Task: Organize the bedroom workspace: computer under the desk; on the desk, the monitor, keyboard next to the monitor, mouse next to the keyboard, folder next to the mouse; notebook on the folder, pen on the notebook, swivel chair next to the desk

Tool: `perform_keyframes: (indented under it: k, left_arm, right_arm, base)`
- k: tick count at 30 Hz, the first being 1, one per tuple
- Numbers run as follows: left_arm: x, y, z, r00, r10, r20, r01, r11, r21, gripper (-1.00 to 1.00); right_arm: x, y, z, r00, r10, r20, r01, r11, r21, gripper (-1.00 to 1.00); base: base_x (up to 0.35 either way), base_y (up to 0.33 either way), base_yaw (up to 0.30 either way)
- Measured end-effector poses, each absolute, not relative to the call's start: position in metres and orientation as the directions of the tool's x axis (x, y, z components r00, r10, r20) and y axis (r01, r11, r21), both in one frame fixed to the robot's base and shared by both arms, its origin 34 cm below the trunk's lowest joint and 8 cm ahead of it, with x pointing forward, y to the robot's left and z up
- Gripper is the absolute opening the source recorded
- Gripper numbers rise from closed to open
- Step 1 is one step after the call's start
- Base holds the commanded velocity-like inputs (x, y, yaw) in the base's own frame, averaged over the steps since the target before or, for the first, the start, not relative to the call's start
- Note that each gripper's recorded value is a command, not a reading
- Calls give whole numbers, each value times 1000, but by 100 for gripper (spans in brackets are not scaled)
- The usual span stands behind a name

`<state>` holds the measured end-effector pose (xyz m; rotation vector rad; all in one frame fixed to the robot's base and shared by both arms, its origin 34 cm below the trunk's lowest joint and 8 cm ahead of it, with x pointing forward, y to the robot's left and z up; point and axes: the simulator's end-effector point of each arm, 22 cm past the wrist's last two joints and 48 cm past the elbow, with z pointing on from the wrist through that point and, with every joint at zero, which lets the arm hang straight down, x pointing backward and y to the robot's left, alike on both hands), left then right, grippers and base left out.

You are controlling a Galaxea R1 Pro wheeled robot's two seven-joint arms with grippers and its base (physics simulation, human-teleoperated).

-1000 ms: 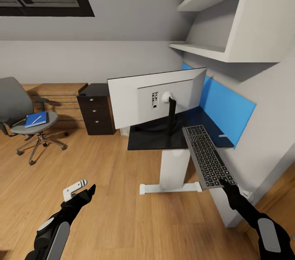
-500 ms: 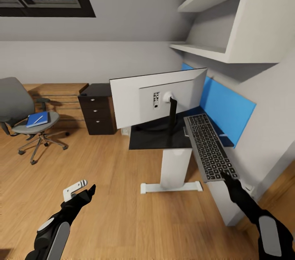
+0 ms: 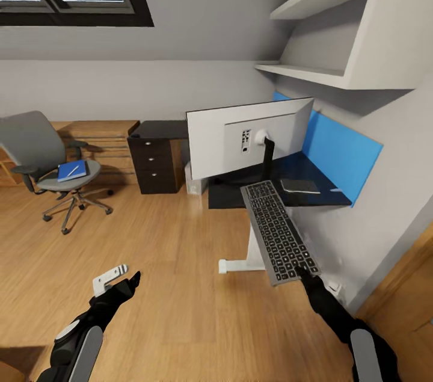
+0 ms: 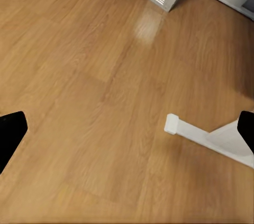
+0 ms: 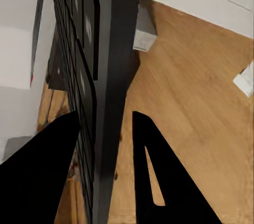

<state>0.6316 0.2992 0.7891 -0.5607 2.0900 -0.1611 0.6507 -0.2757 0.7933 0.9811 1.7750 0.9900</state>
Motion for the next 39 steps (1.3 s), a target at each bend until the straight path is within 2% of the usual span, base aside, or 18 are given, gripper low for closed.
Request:
perform_keyframes:
  k: [13, 15, 19, 32, 39]
  left_arm:
    - [632, 299, 789, -459, -450, -766, -327, 887, -325, 100]
    - [631, 299, 789, -459, -450, -766, -327, 887, -325, 100]
    - [632, 299, 790, -459, -450, -766, -327, 887, -325, 100]
    - [632, 298, 790, -459, -451, -765, -326, 887, -327, 100]
    - [631, 296, 787, -466, -451, -761, -325, 887, -327, 100]
  right_arm:
    - [649, -223, 776, -476, 812, -337, 193, 470, 861, -100]
    - [647, -215, 773, -491, 809, -324, 182, 459, 870, -100]
    - [644, -189, 793, -517, 814, -266, 55, 341, 938, -100]
    - [640, -146, 803, -599, 745, -294, -34, 343, 939, -100]
    - [640, -144, 806, -601, 743, -293, -40, 338, 940, -100]
  base:
    - [-92, 316, 0]
    - [-6, 325, 0]
    - [-1, 326, 0]
    - [0, 276, 0]
    - [0, 84, 0]
